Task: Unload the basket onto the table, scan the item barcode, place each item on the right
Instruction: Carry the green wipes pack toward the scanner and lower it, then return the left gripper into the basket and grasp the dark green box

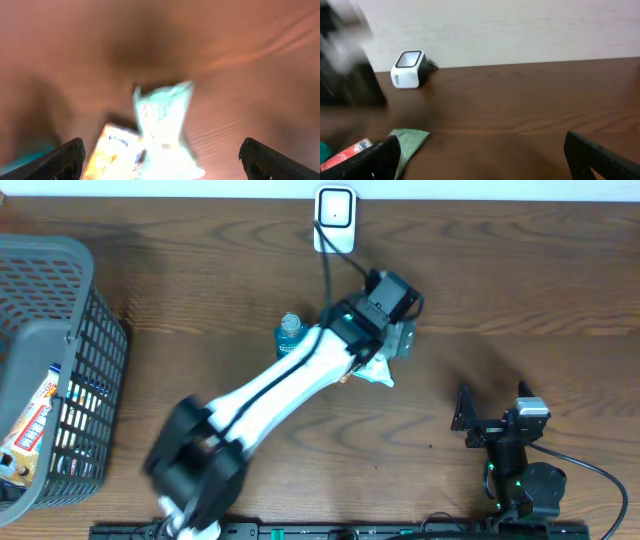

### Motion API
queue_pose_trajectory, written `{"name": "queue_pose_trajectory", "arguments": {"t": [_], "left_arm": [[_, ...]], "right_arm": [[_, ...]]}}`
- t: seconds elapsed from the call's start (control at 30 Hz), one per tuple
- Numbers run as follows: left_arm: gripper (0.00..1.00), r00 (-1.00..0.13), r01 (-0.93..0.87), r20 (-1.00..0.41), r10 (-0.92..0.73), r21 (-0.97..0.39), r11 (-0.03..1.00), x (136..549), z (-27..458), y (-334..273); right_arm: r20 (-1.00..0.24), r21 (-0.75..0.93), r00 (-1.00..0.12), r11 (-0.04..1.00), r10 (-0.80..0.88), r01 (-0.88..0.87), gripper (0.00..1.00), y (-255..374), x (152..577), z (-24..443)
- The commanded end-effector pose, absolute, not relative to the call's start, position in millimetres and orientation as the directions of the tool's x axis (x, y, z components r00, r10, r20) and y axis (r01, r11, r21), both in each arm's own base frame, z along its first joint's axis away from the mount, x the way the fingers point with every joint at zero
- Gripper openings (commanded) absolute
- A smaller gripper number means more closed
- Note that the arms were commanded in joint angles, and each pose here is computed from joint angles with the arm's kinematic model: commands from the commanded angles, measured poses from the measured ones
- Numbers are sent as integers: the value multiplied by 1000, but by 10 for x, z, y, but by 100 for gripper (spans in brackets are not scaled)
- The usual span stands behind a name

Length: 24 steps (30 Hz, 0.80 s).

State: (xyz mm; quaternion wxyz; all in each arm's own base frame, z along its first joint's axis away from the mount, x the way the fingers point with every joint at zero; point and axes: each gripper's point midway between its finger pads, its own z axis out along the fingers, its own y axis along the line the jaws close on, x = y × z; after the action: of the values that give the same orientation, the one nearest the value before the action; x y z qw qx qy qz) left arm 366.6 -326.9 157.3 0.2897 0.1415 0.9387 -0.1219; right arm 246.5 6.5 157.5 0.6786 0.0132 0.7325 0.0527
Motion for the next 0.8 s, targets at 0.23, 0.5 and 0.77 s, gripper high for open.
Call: {"name": "queue_pose_trajectory", "arguments": {"t": [0.23, 0.5, 0.77], "left_arm": [[98, -219, 261, -965, 141, 81, 962, 3318, 4493, -1822], [98, -78, -428, -971, -225, -172, 887, 2690, 4884, 419], [98, 102, -843, -830, -548, -365, 396, 1851, 4235, 1589]], "right_arm": [[-992, 104, -81, 993, 99, -58, 99, 79, 2463, 1568], [-992, 104, -81, 993, 99, -58, 99, 79, 2463, 1568], [-992, 104, -81, 993, 99, -58, 99, 79, 2463, 1568]]}}
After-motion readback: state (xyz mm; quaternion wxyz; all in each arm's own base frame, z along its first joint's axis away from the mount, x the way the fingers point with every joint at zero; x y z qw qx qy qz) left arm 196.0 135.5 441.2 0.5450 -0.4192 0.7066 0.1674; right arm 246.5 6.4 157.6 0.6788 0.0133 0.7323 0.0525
